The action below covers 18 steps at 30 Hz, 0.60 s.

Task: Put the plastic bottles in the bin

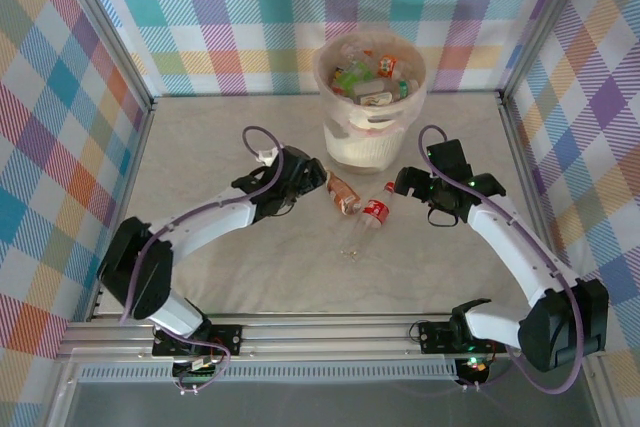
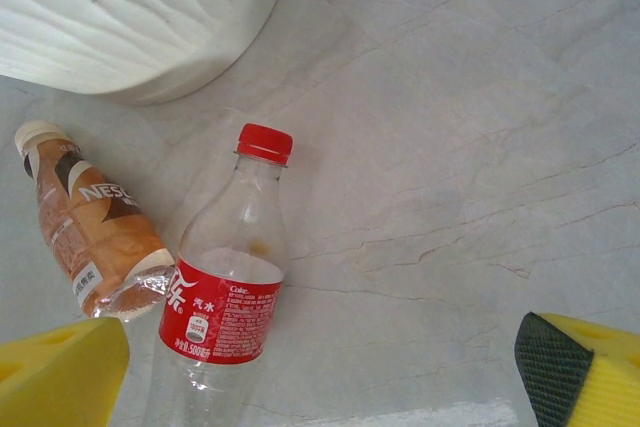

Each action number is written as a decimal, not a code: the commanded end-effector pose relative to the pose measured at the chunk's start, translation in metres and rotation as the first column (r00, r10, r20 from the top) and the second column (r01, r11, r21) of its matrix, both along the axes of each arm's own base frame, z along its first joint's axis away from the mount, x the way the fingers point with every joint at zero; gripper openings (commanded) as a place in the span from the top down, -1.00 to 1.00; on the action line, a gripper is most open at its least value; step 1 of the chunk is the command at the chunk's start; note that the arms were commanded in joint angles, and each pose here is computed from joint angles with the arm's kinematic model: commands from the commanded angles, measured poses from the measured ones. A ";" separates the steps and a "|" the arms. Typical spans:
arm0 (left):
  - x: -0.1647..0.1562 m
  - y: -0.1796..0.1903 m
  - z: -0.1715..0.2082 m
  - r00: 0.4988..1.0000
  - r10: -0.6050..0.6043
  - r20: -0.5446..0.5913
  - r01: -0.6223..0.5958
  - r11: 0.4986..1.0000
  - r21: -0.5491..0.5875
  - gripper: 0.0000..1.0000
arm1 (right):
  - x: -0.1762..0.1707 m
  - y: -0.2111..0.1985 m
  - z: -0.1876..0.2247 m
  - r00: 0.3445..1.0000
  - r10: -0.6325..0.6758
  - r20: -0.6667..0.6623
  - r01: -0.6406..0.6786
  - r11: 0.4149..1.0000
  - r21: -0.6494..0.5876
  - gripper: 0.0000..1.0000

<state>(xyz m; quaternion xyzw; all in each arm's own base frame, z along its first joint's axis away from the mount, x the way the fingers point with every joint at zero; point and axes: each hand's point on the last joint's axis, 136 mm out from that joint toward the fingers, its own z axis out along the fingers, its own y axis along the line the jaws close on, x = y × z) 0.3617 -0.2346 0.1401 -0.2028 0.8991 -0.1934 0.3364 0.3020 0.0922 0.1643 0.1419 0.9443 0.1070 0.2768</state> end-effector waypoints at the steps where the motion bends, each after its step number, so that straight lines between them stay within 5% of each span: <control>1: 0.006 -0.022 -0.017 0.999 -0.012 -0.051 0.006 0.993 -0.115 -1.00 | -0.001 0.002 0.000 1.000 -0.007 -0.013 0.007 1.000 0.010 -0.99; 18: 0.024 -0.078 -0.067 0.980 -0.128 -0.154 0.099 0.978 -0.184 -1.00 | -0.002 0.004 -0.007 0.999 0.001 -0.033 -0.001 1.000 0.012 -0.99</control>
